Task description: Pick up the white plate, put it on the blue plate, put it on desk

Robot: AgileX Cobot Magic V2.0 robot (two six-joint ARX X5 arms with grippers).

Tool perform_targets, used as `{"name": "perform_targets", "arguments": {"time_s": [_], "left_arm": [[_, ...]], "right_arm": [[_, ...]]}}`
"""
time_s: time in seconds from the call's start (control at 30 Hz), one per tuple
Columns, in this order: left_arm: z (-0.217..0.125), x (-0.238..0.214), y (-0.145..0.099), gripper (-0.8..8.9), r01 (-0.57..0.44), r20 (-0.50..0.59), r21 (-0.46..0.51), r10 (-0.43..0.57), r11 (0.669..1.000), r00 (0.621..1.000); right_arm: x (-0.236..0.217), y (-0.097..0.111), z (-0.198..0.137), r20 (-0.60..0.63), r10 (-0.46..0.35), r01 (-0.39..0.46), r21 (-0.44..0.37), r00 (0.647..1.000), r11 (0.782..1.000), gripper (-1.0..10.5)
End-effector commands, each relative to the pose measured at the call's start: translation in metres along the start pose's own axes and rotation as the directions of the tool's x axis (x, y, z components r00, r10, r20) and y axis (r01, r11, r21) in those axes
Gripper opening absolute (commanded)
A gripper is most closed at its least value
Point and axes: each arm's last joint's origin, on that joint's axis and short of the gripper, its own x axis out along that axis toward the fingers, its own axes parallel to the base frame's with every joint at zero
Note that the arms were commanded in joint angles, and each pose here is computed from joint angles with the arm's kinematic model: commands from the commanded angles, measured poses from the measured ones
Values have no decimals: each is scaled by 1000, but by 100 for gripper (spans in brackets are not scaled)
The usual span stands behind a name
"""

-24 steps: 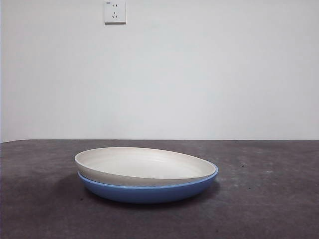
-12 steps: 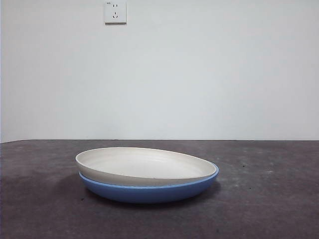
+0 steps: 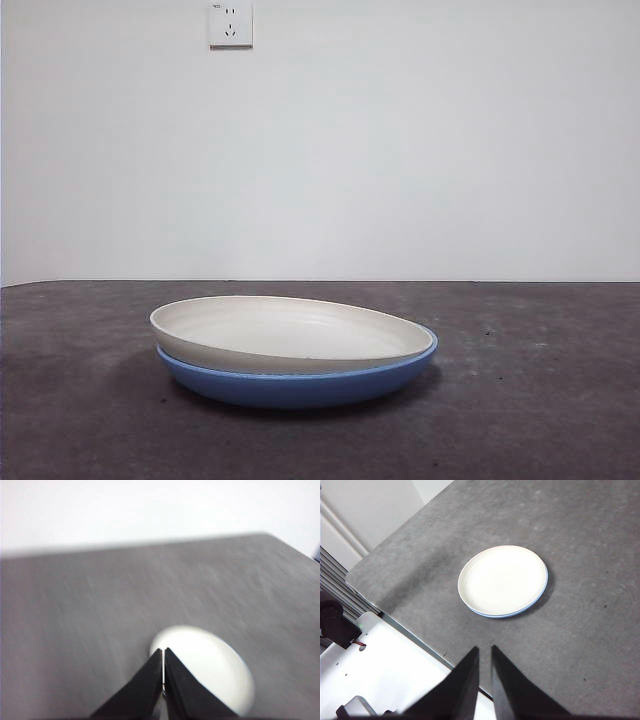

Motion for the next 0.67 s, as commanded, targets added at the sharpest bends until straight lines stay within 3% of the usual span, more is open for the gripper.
{"name": "perform_targets", "arguments": {"time_s": [0.03, 0.1, 0.2, 0.27, 0.4, 0.47, 0.67], "left_arm": [[-14, 16, 9, 7, -47, 146, 110, 31, 993, 989], [-32, 26, 16, 7, -83, 197, 110, 60, 990, 978], [-67, 40, 27, 7, -224, 210, 26, 214, 974, 954], [-92, 48, 35, 7, -344, 191, -65, 350, 937, 917], [-132, 59, 46, 7, -495, 173, -204, 529, 845, 831], [-150, 64, 50, 7, -533, 170, -235, 574, 813, 801], [-180, 80, 58, 7, -560, 94, -223, 589, 798, 803]], "right_arm": [[-4, 2, 2, 22, 10, -10, -19, 1000, 1000, 37], [-4, 2, 2, 22, 10, -9, -19, 1000, 1000, 37], [-4, 2, 2, 22, 10, -10, -19, 1000, 1000, 36], [-4, 2, 2, 22, 10, -10, -19, 1000, 1000, 37], [-4, 2, 2, 22, 10, -10, -19, 1000, 1000, 37], [-4, 2, 2, 22, 10, -10, -19, 1000, 1000, 36], [-4, 2, 2, 23, 10, -9, -19, 1000, 1000, 37]]}}
